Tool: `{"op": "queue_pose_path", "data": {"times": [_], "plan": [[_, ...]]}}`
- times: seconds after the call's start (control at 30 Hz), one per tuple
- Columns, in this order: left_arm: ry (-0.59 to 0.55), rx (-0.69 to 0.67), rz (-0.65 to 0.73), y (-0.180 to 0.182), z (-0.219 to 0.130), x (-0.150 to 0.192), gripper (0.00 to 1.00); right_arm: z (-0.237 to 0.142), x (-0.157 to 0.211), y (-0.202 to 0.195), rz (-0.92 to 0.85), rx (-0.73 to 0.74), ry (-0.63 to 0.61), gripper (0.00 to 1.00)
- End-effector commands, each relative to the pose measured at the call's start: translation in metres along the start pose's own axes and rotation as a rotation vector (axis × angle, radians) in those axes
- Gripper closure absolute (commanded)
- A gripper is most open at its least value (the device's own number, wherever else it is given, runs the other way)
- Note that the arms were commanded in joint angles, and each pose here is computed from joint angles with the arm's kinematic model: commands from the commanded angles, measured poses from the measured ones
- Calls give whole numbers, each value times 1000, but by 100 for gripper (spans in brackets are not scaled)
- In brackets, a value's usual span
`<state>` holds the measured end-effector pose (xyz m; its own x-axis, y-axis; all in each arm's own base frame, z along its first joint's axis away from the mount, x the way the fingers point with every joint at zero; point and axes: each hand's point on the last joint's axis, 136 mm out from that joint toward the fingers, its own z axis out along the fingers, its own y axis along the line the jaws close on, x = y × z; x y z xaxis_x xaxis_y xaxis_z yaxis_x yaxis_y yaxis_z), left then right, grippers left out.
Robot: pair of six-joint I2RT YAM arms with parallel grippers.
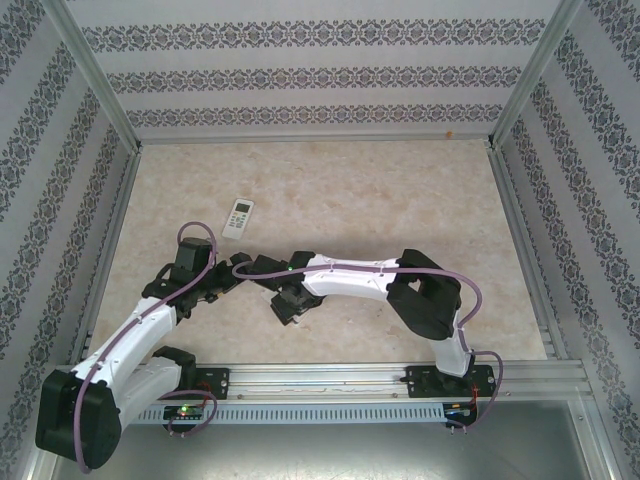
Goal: Load the batteries into the remote control
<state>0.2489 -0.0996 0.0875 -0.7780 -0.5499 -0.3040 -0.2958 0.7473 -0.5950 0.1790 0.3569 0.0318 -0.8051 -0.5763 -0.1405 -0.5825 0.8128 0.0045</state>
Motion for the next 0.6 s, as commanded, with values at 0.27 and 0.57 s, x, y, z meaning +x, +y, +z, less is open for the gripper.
{"op": "queue_pose_path", "data": {"times": [0.27,0.57], "plan": [[18,3,-29,6,5,5,8,8,14,8,0,15,55,30],[32,2,-15,6,9,6,7,-27,-5,12,10,-13,-37,21]]}}
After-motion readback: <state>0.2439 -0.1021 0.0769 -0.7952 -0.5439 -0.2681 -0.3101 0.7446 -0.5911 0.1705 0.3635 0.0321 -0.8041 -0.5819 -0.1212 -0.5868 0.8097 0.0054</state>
